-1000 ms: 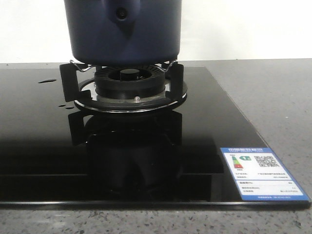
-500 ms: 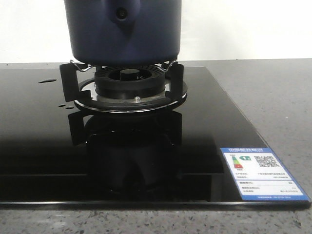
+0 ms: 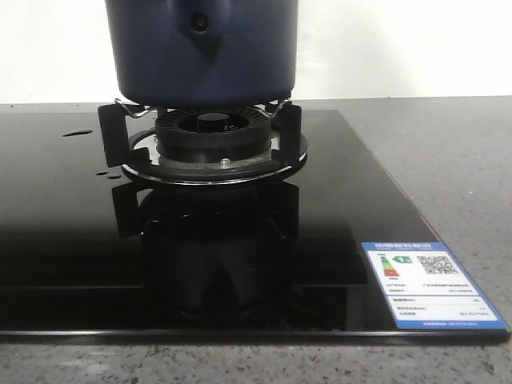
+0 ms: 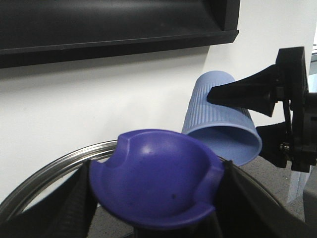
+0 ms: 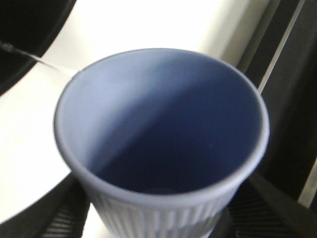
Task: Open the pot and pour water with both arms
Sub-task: 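Tilt the cup with the right gripper to pour water into the pot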
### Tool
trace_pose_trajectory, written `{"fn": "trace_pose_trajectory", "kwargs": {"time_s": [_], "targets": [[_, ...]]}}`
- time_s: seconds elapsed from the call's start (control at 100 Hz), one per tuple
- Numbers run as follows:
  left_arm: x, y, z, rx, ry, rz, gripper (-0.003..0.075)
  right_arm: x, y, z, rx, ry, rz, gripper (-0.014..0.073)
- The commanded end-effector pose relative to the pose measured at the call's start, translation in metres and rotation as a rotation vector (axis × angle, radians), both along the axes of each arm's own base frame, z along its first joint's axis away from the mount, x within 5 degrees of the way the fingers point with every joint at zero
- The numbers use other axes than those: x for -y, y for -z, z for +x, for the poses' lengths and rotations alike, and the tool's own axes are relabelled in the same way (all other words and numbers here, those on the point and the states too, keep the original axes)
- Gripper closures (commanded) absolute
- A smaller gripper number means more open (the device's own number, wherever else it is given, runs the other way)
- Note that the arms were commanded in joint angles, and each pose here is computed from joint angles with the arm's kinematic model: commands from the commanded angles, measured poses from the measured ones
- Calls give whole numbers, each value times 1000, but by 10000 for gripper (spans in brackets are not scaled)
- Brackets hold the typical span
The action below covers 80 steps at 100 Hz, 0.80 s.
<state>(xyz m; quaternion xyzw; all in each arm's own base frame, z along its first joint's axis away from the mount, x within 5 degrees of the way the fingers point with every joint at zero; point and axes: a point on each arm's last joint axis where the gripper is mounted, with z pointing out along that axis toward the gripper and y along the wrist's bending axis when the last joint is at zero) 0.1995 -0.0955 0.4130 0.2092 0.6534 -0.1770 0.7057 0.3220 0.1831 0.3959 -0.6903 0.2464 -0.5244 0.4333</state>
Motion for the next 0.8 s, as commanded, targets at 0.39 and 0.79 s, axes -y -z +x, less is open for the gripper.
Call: {"fn": "trace_pose_trajectory", "kwargs": {"time_s": [0.39,0.79], "targets": [[1,-19,-11,39,48,-85,414,8,-34,-10,167,15,-92,329],[1,-19,-11,39,48,-85,414,11,-21,-6,-97,103,345,329]]}}
